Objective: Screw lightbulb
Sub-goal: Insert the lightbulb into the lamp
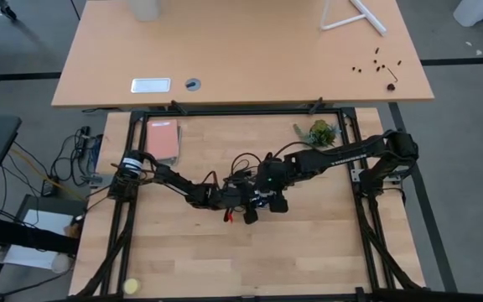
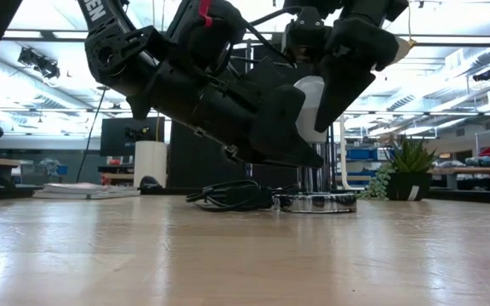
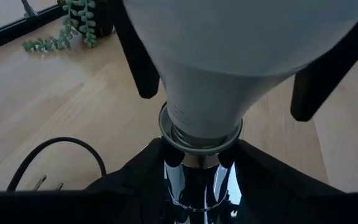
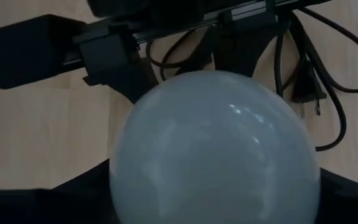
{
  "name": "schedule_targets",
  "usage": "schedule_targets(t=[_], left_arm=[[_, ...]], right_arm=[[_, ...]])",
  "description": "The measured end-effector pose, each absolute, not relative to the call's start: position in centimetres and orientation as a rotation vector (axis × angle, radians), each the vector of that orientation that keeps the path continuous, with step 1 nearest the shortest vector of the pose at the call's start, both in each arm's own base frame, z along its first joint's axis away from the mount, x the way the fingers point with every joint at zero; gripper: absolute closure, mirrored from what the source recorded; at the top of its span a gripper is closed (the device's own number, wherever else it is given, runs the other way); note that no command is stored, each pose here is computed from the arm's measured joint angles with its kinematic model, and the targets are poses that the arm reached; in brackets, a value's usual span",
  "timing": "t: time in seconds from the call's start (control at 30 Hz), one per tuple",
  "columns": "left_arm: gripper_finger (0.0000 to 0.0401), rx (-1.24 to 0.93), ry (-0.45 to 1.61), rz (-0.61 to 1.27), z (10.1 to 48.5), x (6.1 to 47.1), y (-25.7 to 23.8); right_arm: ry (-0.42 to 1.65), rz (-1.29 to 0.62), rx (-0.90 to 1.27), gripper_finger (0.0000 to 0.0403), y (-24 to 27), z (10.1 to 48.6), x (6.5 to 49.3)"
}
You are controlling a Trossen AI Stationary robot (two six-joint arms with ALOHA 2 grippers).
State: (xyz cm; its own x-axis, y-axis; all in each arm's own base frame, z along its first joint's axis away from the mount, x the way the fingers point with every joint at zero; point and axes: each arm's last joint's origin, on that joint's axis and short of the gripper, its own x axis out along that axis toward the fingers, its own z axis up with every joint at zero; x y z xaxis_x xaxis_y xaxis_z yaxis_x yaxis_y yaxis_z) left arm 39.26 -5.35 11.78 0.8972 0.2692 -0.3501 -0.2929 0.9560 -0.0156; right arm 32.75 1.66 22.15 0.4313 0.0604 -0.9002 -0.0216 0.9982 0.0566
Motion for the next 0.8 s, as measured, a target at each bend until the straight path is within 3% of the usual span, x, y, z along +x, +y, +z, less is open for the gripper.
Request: schedule_targets(t=[0.2,0.5,0.8], left_arm=[[0.0207,-0.043,0.359,0.286,11.8,39.2,-5.4],[0.0119,0.037,0.362,0.277,11.8,39.2,-5.5],[0.0112,0.093,0.379,0.253,12.2,39.0,-6.1]], right_arm=[[1.119,0.090,0.031,0.0068,1.7,22.6,32.5],[1.119,0.101,0.018,0.0044,1.7,22.8,32.3],[1.112,0.104,0.015,0.0048,1.6,23.5,31.8]])
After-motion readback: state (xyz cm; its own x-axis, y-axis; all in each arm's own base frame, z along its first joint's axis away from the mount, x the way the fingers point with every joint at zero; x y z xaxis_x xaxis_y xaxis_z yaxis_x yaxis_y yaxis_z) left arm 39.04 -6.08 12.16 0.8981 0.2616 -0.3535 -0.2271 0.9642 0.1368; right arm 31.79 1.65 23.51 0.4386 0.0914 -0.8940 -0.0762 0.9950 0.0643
